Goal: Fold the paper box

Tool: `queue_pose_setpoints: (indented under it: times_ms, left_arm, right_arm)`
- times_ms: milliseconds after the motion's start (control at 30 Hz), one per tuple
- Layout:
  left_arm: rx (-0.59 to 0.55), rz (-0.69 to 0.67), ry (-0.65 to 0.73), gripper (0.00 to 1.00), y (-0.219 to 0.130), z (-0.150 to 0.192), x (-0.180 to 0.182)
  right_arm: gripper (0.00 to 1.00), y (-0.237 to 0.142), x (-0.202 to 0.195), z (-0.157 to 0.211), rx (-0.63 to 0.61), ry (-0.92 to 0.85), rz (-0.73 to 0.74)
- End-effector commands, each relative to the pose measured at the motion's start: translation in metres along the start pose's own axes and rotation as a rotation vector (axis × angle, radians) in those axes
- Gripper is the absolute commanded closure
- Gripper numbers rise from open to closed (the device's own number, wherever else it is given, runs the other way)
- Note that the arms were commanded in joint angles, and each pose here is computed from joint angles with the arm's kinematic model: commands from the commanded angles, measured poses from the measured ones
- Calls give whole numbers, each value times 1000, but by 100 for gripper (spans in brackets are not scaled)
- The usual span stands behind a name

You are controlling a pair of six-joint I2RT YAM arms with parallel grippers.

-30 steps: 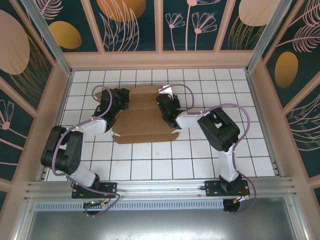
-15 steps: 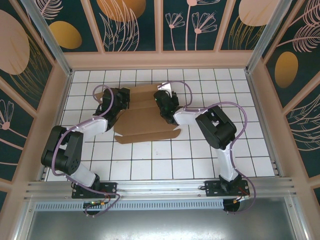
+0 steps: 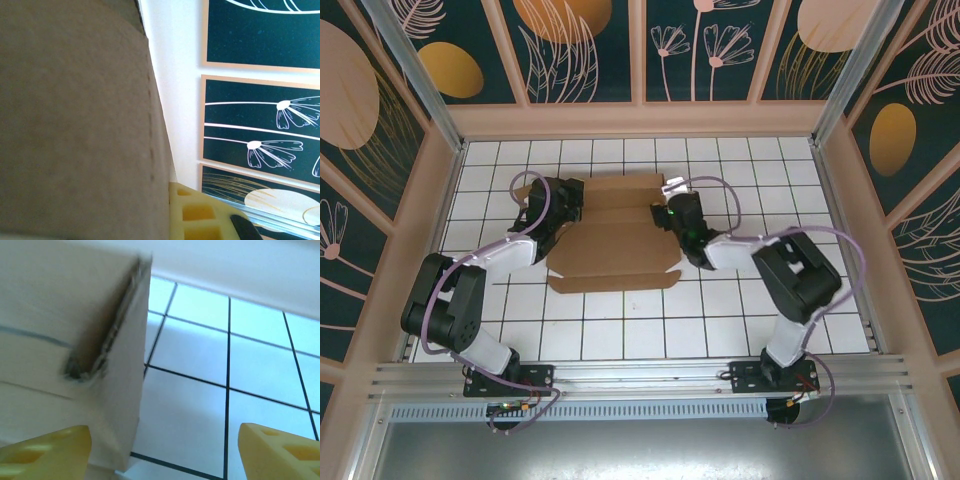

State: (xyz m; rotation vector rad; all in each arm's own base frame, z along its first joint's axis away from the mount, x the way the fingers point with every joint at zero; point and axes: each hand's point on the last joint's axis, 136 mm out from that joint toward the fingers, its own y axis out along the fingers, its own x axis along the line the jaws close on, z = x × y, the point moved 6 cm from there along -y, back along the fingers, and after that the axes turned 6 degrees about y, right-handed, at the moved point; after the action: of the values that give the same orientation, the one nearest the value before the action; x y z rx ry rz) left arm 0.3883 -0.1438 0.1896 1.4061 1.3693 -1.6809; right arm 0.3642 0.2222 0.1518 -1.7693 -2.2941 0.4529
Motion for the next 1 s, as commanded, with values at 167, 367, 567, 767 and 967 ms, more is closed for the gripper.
queue_pose_setpoints:
  times_ms: [167, 367, 567, 767, 967]
  left_arm:
    - [3, -89, 28, 100, -3, 2, 12]
    - [8, -93, 29, 100, -3, 3, 12]
    - [3, -100, 37, 100, -4, 2, 10]
    - [1, -106, 34, 100, -4, 2, 11]
    - [-3, -104, 37, 100, -4, 1, 6]
  right_arm:
    - [25, -51, -36, -43, -261, 175, -208]
    - [29, -24, -18, -14, -120, 58, -251]
    - [25, 3, 0, -3, -112, -56, -206]
    - [34, 40, 7, 1, -51, -92, -103]
    - [55, 51, 13, 10, -37, -123, -43]
